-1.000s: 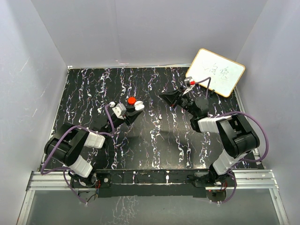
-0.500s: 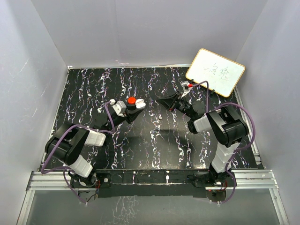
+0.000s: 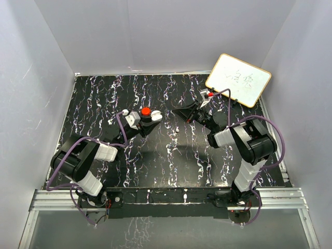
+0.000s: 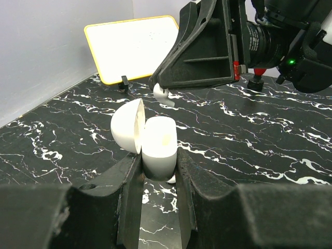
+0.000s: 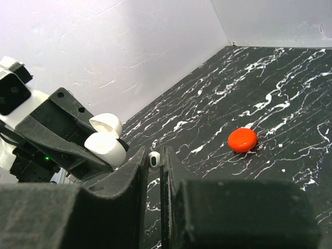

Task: Insert the wireless bluetooth earbuds into the charging case
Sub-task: Place the earbud at the center of the board.

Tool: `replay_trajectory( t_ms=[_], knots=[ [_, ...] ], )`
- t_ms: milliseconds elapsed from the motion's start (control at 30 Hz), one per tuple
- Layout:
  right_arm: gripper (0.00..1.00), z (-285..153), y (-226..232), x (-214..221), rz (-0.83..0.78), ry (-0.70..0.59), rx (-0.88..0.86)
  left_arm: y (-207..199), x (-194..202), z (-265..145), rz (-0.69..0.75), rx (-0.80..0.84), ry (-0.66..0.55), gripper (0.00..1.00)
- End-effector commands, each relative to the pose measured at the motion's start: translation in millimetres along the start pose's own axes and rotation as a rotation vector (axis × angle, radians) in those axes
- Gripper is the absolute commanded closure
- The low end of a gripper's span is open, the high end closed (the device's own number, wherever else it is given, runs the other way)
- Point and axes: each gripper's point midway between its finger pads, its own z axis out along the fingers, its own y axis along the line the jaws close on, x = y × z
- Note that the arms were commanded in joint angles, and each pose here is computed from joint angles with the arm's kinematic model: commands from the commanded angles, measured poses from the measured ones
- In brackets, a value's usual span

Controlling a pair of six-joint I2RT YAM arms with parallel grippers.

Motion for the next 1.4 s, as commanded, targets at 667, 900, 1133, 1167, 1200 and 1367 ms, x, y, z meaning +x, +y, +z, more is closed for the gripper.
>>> replay_trajectory(
  t_ms=[667, 900, 1133, 1167, 1200, 1367],
  knots=[
    [1.00, 0.1, 82.3, -73.0, -0.276, -0.245, -0.266, -5.3, -57.9, 5.1, 0.139, 0.040, -0.191, 1.00],
    [1.00, -0.7, 82.9, -74.3, -0.284, -0.250, -0.264, -5.1, -58.4, 4.4, 0.142, 0.038, -0.191, 1.00],
    [1.00, -1.0, 79.9, -70.5, -0.278, -0.243, -0.255, -5.0, -60.2, 3.9, 0.147, 0.035, -0.195, 1.00],
    [1.00, -1.1, 80.3, -70.8, -0.279, -0.244, -0.255, -5.4, -60.2, 4.1, 0.147, 0.036, -0.195, 1.00],
    [1.00, -1.2, 80.2, -71.0, -0.280, -0.245, -0.255, -5.3, -60.1, 4.0, 0.148, 0.036, -0.195, 1.00],
    [1.00, -0.9, 79.8, -70.4, -0.279, -0.243, -0.254, -5.3, -59.5, 3.8, 0.147, 0.036, -0.194, 1.00]
  ],
)
